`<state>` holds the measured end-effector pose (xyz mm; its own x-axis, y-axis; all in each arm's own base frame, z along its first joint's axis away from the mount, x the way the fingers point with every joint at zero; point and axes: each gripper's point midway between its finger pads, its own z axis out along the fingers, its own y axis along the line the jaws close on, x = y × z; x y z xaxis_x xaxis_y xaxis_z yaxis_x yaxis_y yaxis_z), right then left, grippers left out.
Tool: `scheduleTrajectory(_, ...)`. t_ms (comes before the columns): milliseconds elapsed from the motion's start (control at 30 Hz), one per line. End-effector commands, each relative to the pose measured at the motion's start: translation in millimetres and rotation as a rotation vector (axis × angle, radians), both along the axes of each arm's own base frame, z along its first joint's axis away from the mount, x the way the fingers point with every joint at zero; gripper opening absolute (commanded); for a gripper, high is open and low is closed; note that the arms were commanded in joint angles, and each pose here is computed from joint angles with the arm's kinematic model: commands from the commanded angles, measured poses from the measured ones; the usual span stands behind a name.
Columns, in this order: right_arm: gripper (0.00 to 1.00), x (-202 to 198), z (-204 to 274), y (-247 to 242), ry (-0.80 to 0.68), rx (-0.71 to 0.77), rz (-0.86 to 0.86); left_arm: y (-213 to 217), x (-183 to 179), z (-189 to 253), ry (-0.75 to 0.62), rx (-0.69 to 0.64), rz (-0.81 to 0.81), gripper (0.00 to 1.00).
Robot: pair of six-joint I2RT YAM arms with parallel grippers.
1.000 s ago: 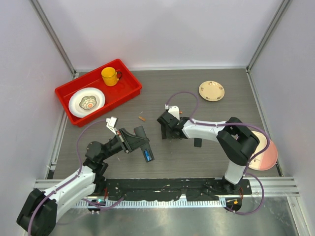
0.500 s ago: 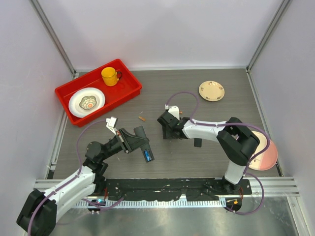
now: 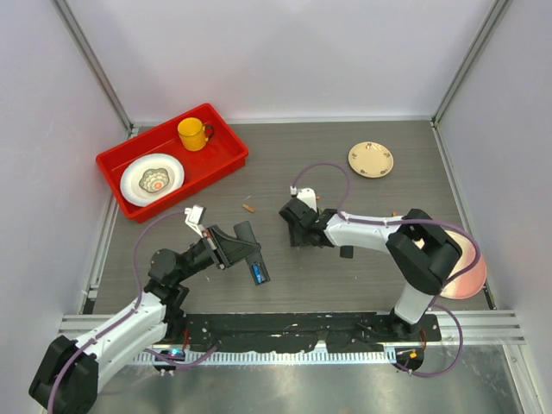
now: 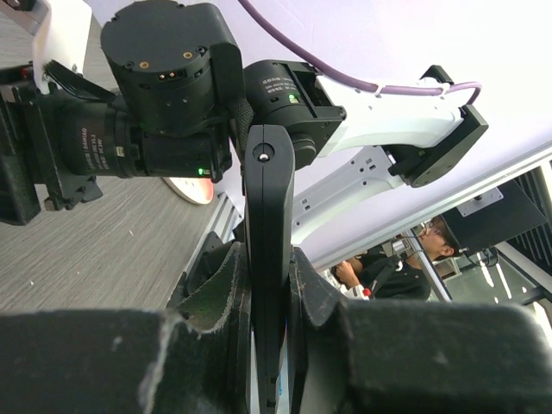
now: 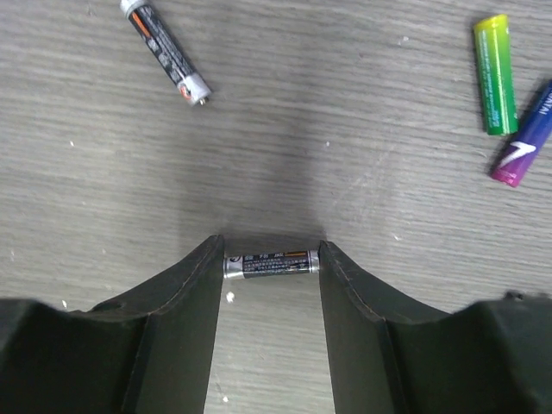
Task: Load the batteries into the remote control
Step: Adjust the battery at the center of the board.
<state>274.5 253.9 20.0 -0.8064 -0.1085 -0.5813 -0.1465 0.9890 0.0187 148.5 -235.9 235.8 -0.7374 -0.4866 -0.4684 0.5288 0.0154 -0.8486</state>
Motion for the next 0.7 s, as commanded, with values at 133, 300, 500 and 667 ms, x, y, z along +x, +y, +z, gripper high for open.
scheduleTrajectory(133,0.10,13.3,84.9,24.1,-0.231,0.021,0.408,3.3,-4.1,21.8,-0.081,-0.043,0.011,0.00)
scheduleTrajectory(300,0.11,12.3,101.0,32.6,-0.381,-0.193,0.929,4.3,-8.1,25.0,-0.094,-0.059,0.003,0.00)
scheduleTrajectory(500,0.01,-3.3,70.7,12.8,-0.360,-0.436,1.406,7.4,-14.3,33.6,-0.118,-0.090,-0.003,0.00)
scheduleTrajectory(667,0.01,-18.6,62.6,18.2,-0.337,-0.340,1.553,10.2,-16.0,34.5,-0.126,-0.101,0.006,0.00)
